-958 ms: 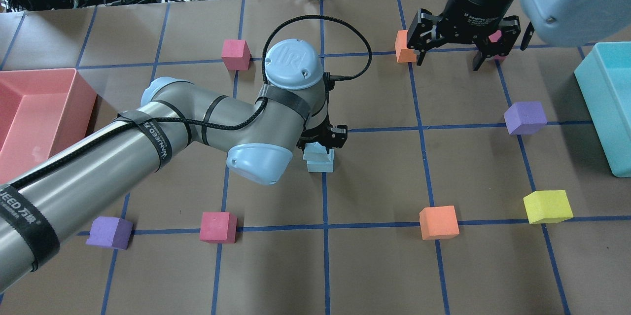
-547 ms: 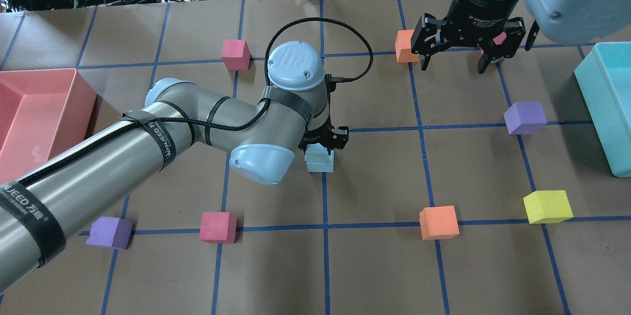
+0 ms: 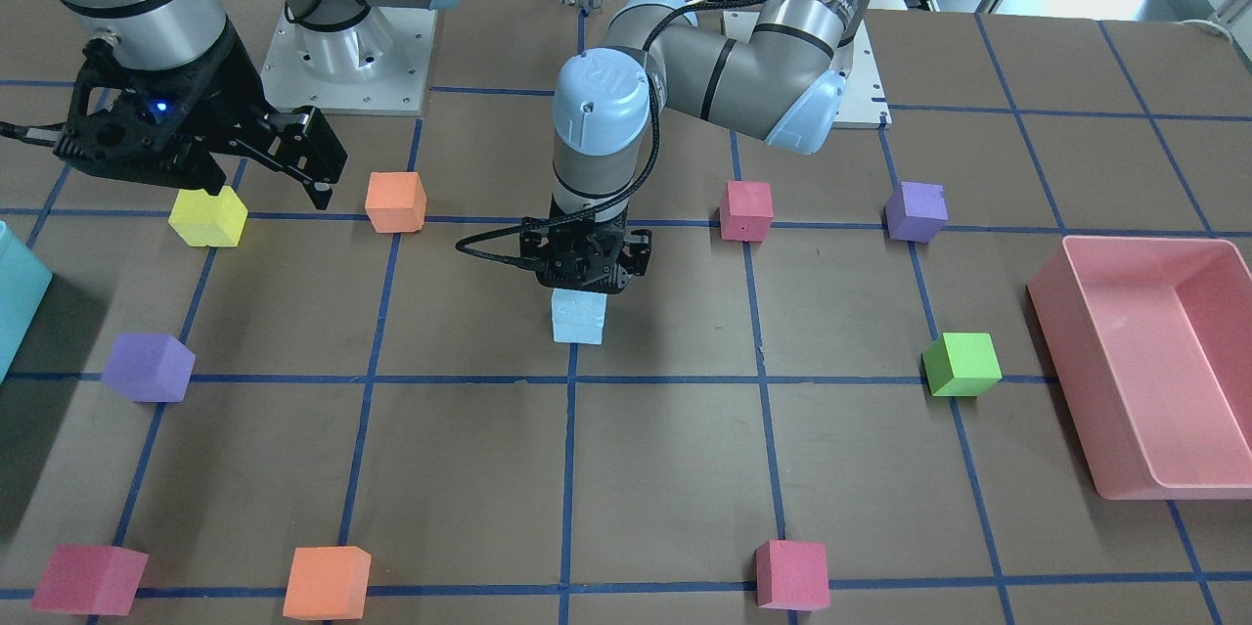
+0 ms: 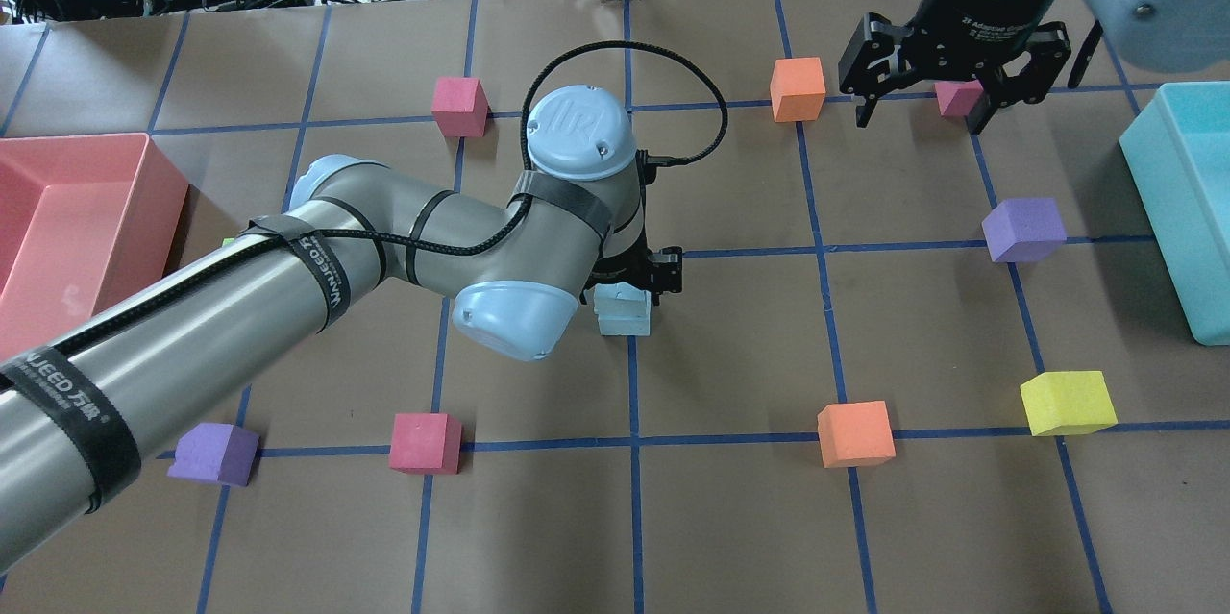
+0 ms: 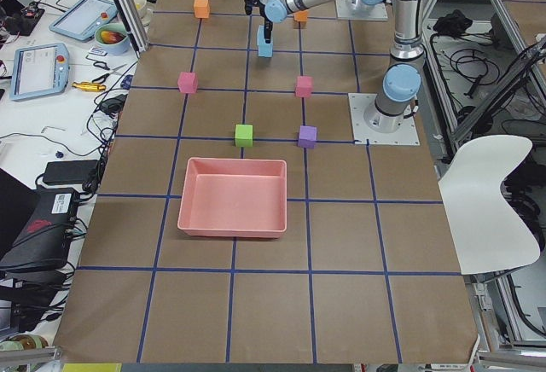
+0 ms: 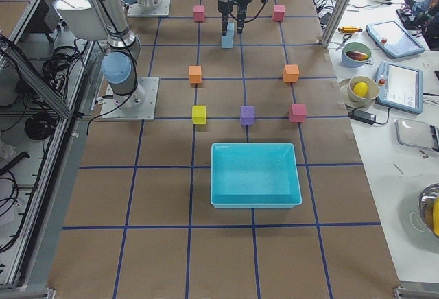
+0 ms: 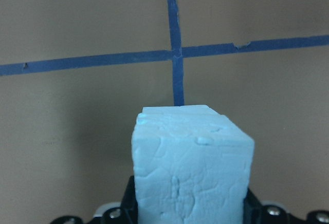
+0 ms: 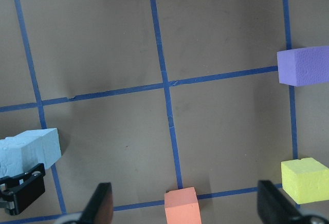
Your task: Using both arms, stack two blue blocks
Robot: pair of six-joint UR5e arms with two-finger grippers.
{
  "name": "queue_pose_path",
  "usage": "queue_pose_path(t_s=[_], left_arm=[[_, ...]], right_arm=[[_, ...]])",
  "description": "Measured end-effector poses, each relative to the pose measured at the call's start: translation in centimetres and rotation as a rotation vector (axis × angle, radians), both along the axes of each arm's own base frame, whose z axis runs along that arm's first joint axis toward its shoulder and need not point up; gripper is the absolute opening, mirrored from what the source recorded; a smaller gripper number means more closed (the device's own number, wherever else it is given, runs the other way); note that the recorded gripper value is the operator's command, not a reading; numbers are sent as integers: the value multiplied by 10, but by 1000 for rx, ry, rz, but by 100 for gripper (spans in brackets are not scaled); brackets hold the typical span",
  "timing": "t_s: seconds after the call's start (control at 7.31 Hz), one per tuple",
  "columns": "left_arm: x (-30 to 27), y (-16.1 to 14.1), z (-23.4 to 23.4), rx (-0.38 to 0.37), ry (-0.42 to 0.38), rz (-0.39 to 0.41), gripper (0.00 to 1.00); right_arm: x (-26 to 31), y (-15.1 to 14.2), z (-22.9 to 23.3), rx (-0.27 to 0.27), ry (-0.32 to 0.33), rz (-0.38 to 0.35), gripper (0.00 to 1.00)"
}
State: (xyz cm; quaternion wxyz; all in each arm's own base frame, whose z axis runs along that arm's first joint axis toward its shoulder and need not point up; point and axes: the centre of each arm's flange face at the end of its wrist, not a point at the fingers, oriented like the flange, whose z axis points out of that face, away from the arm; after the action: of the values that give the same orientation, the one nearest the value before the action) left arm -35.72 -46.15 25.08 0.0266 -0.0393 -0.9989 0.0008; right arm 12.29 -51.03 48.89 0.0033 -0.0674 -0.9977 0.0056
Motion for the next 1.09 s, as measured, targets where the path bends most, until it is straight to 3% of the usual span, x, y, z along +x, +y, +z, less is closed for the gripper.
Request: queue_pose_path(t_s=[0.55,1.09], left_arm=[[17,-5,77,-57,47,15,100],[180,-56,212,-33,18,-10,100]], right_arm=[[2,6,9,-20,-4,0,100],[3,6,9,-20,-6,-1,100]])
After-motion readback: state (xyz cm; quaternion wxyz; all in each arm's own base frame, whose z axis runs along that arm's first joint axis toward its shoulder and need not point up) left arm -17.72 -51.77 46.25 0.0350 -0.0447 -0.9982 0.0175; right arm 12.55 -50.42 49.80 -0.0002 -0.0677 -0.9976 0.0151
